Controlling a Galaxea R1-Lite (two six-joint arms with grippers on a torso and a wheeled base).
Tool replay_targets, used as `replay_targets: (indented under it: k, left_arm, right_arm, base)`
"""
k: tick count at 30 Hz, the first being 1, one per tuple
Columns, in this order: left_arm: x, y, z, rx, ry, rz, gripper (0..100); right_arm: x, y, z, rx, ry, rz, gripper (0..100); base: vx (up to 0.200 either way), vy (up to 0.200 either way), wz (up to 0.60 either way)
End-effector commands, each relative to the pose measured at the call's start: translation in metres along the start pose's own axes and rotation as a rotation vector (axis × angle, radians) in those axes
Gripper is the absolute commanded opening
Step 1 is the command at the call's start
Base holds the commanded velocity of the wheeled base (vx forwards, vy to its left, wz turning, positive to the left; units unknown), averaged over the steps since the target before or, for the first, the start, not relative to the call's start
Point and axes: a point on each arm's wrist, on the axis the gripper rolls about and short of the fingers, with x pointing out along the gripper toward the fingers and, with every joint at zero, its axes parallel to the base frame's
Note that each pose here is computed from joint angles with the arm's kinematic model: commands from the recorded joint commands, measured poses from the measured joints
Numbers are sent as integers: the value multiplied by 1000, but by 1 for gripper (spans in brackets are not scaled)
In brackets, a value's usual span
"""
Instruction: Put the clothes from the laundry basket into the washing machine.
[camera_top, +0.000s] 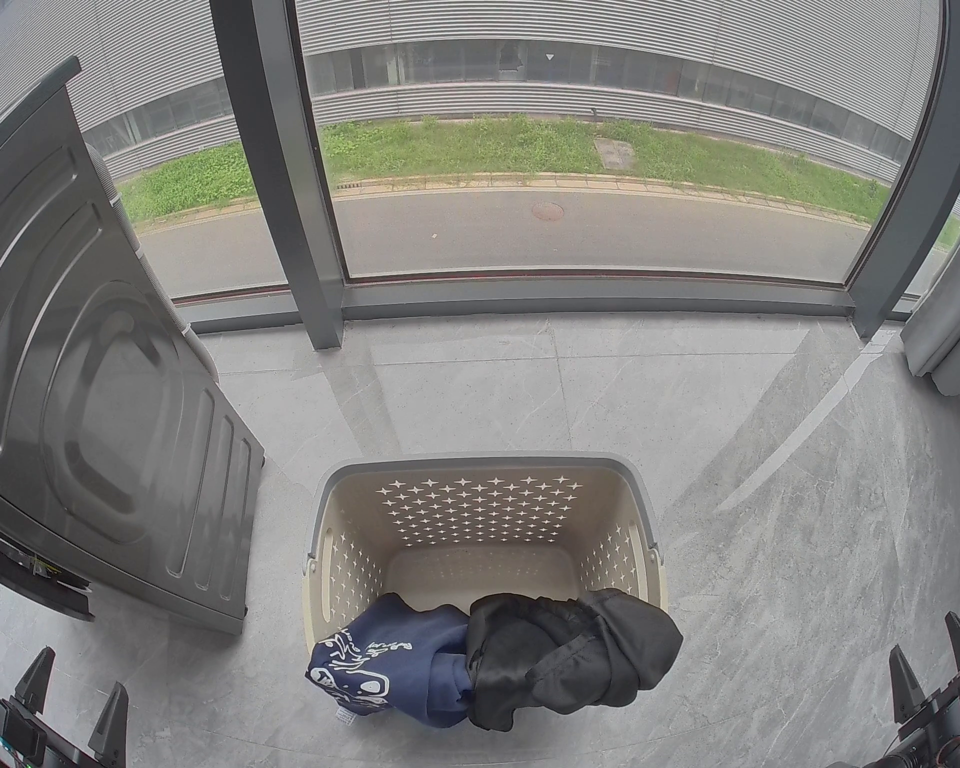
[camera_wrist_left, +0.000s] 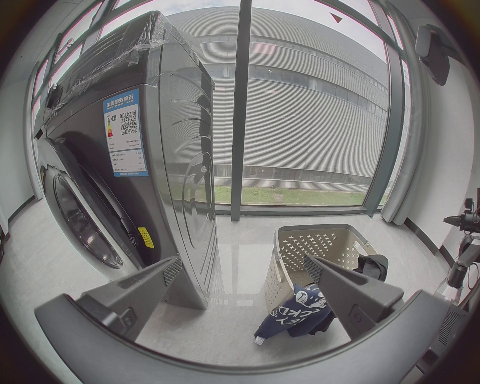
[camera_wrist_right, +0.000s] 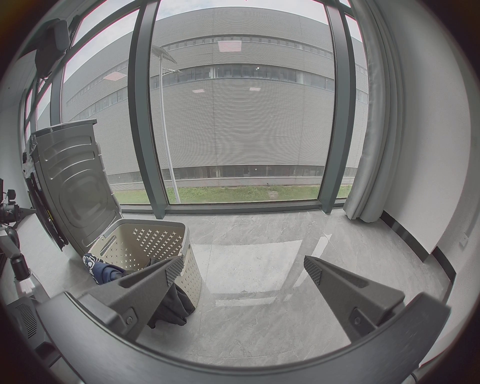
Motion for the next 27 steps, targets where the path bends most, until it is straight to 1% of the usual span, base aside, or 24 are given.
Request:
replay_targets:
  k: [1,7,13,19,25,27]
  left_arm:
    - [0,0,-5,-1,-2,1,100]
    - [0,0,-5,-1,-2,1,100]
    - [0,0,-5,-1,0,-1,100]
    - [0,0,-5,-1,-2,1,100]
    - [0,0,-5,-1,-2,1,100]
    - [0,0,-5,-1,-2,1,100]
  right_arm:
    - [0,0,-5,0,1,0,100]
    - [0,0,-5,0,1,-1,100]
    - [0,0,-5,0,1,0,100]
    - [0,0,-5,0,1,0,100]
    - [0,0,-5,0,1,0,100]
    - [0,0,-5,0,1,0,100]
  base:
    - [0,0,0]
    - [0,0,0]
    - [200,0,0]
    - [0,0,0]
    - [200,0,0]
    - [0,0,0]
